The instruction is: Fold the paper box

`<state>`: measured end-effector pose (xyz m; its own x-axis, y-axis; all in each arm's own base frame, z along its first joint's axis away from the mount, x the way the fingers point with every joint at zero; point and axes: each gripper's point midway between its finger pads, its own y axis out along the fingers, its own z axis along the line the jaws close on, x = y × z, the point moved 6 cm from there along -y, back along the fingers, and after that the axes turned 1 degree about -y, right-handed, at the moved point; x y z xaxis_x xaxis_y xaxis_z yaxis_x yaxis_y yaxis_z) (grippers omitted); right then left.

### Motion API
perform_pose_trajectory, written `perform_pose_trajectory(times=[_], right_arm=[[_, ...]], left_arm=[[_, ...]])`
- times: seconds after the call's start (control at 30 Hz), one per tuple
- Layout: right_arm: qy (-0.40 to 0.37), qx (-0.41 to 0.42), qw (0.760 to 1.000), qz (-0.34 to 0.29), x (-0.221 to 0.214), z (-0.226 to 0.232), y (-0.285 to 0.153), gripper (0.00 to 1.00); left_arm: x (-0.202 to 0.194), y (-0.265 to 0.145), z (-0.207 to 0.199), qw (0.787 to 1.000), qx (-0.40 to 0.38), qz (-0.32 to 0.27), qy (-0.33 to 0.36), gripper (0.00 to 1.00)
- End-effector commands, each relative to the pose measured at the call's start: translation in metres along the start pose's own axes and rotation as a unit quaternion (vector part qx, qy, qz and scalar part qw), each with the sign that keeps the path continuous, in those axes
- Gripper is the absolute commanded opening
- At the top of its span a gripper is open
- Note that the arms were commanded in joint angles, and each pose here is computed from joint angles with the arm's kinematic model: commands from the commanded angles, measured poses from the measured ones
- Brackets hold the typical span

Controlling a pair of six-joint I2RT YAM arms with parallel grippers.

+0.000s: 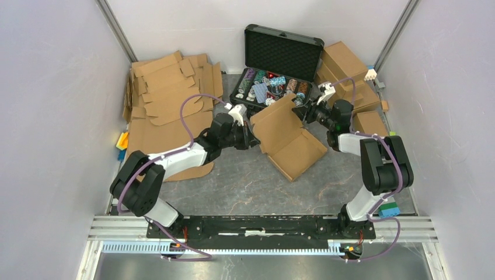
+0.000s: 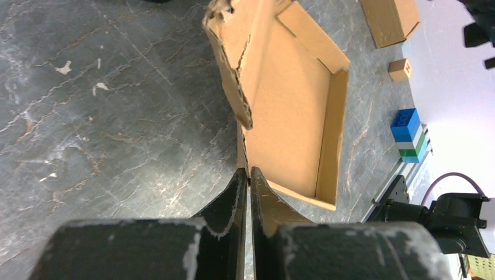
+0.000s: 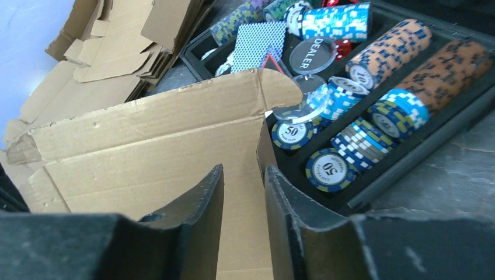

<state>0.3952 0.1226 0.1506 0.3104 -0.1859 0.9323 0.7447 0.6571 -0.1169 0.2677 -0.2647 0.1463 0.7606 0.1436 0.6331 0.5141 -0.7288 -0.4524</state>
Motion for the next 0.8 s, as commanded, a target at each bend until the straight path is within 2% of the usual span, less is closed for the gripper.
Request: perform_pose_trajectory(times=[0.0,0.07,0.17,0.27,0.57,0.77], right_arm=[[-0.027,0.019,0.999,-0.033,0.02,0.018,-0.014,0.33],[-0.025,0.015,0.999,-0.034,0.018,0.02,-0.019,0.29],[-0.02,-0.02,0.999,-0.025,0.013,0.016,-0.026,0.29],[-0.021,-0.045,0.999,-0.017,0.01,0.009,-0.027,0.34],[-0.025,-0.062,0.998,0.004,0.011,-0.007,-0.01,0.5],[-0.038,-0.085,0.996,0.011,0.015,-0.019,-0.001,0.53]], left_arm=[[0.024,0.002,0.001,1.0,-0.008,-0.011,0.028,0.08],[0.029,0.0,0.009,0.999,0.002,-0.013,0.032,0.08],[0.035,-0.003,0.015,0.998,0.019,-0.012,0.05,0.09],[0.036,-0.005,0.017,0.997,0.025,-0.005,0.075,0.02],[0.025,-0.005,0.023,0.994,0.014,0.009,0.108,0.02],[0.025,-0.006,0.022,0.993,0.012,0.008,0.114,0.02]])
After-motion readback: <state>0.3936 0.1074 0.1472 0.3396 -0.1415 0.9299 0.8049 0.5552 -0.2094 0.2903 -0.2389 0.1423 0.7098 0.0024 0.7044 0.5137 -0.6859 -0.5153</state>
